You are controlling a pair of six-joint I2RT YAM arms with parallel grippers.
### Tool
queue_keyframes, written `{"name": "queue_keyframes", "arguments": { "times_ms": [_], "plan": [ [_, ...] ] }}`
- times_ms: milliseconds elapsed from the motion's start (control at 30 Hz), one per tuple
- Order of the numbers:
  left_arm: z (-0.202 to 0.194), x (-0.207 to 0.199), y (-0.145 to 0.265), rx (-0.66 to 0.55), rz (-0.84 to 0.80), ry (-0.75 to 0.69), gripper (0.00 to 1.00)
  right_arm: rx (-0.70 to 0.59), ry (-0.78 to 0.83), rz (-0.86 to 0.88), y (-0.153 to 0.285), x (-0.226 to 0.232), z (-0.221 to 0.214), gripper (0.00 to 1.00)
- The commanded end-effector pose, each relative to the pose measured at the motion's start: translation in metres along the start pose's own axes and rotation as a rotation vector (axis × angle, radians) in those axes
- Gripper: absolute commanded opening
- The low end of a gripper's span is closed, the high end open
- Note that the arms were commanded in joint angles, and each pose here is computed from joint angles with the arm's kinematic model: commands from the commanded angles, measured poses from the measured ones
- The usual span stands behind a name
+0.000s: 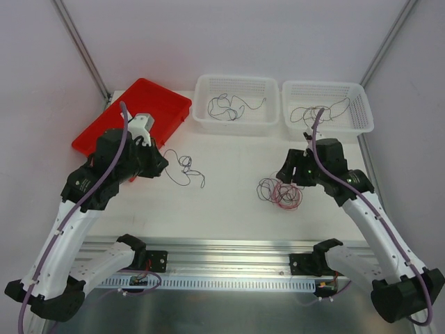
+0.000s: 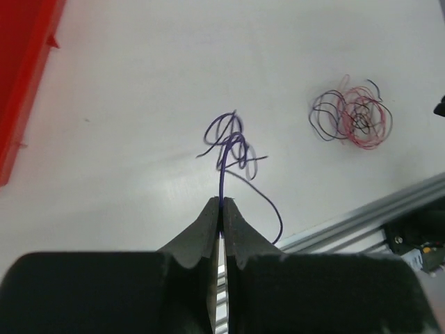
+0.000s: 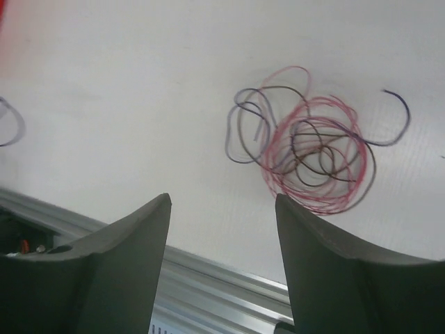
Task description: Untangle the cables
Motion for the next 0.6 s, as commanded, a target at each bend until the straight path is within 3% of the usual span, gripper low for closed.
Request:
{"name": "queue_keyframes", "arguments": {
  "times_ms": [0,267,567],
  "plan": [
    [0.005,-0.026,-0.009,0.017,-0.245,-0.018,0.00,-0.119,0.078,0.188,0.026,0.031,0.017,0.66],
    [0.002,-0.045,-0.025,0.068,-0.398,0.018,0.00,-0.161,0.178,0.506,0.024,0.095,0.013,0.65],
    [-0.007,-0.062,-0.033,0.125,-0.467,0.004,0.00,-0.211,0.338,0.691,0.015,0.151,0.022,0.65]
  ]
}}
Point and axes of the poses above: each gripper's point midway between its finger pads, its own y axis back along the fingers, its own x axis along the line the jaws close on, z = x × y, the point moved 7 cm from there along y, back along the fingers, and after that the axes turned 1 degree about y, right-handed, at the moved point
